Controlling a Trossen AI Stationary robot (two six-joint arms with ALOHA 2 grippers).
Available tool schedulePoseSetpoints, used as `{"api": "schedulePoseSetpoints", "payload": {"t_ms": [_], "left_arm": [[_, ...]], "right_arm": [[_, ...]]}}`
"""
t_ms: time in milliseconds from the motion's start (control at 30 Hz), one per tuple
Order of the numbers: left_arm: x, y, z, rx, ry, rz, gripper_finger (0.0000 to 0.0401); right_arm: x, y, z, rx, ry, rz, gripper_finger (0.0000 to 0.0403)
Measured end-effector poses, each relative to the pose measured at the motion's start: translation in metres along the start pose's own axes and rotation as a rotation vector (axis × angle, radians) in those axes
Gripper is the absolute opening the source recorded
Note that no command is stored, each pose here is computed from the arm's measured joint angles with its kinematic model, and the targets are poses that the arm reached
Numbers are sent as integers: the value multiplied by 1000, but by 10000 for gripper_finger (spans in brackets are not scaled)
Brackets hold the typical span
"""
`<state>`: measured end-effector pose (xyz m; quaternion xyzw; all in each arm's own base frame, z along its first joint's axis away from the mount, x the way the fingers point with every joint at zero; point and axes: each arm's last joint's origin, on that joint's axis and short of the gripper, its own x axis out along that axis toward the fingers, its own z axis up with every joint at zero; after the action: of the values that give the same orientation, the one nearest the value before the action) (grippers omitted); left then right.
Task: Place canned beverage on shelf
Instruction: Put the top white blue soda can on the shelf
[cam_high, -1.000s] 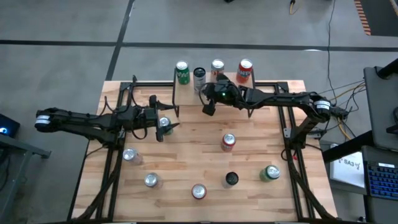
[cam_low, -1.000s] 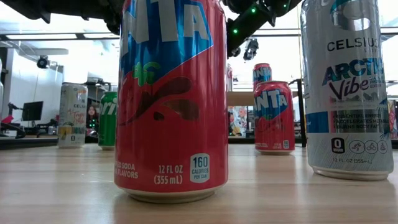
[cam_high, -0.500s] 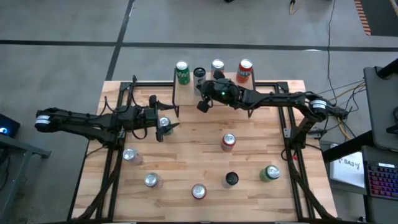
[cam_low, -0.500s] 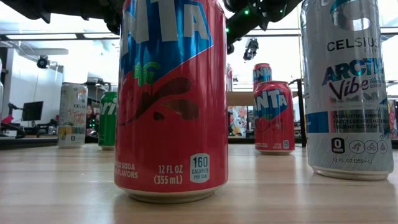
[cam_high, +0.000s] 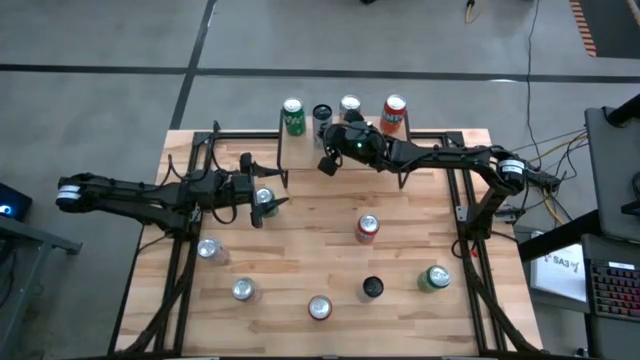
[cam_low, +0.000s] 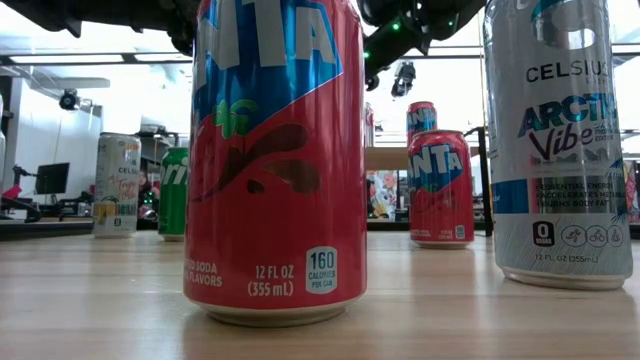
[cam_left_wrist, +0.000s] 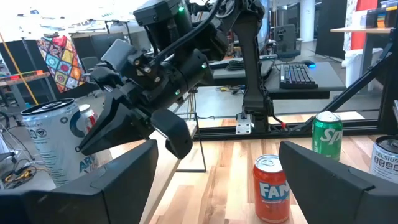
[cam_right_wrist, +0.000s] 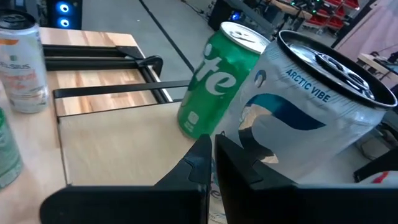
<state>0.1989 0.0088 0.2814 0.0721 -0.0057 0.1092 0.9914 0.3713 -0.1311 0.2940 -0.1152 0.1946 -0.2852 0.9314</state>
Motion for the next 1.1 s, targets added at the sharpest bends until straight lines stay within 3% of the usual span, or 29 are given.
{"api": "schedulePoseSetpoints", "payload": {"t_ms": [267,533,733,1100], "left_arm": [[0,0,0,0,0,0,321],[0,0,0,0,0,0,321],[0,0,0,0,0,0,321],[0,0,0,1,0,0,321]], "right_arm": [[-1,4,-1,-7,17,14,12],[-5,12,-13,-13,148,56,12],[-5,7,-13,-37,167,-46,12],[-1,-1,-9,-43,111,-79,12]]}}
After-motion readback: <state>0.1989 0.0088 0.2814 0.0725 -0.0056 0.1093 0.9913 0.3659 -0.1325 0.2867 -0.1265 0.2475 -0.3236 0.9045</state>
